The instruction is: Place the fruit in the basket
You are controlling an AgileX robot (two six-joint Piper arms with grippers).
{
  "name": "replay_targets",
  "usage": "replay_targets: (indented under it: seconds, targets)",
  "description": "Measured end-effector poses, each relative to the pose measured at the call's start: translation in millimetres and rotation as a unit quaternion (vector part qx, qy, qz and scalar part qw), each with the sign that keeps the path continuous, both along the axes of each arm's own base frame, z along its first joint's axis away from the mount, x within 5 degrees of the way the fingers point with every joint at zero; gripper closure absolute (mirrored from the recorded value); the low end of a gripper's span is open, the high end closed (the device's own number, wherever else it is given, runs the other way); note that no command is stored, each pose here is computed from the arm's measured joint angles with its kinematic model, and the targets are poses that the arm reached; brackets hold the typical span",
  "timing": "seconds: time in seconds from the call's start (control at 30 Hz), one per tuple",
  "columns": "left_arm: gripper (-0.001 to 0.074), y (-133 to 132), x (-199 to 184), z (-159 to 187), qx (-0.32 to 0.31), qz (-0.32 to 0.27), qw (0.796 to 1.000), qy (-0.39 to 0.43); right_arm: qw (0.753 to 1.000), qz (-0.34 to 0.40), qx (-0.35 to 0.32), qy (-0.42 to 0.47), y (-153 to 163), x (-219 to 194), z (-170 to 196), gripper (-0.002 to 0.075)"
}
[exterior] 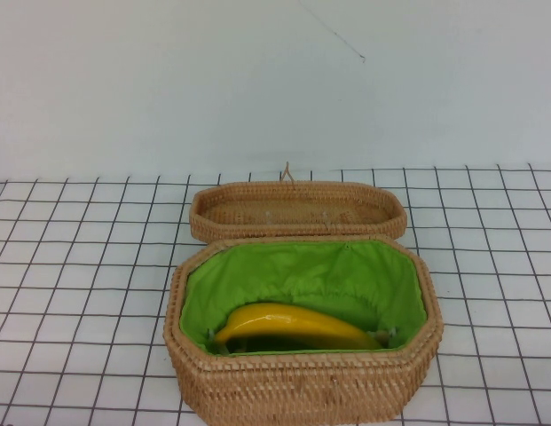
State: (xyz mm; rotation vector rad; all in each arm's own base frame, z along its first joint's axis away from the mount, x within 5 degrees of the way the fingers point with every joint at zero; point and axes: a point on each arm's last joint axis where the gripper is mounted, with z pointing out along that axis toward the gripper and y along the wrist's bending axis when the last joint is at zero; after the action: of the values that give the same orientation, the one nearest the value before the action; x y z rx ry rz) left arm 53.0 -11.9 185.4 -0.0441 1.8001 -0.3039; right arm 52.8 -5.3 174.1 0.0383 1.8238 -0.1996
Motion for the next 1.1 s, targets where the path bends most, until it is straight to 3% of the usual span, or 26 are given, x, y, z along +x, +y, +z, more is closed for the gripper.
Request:
replay_targets:
  seconds: [1.1]
  targets:
    - [0.0735,0.0,0.0,0.0,0.0,0.0,1.0,0.0,1.0,0.0,0.0,0.0,0.0,0.0,0.0,0.0729]
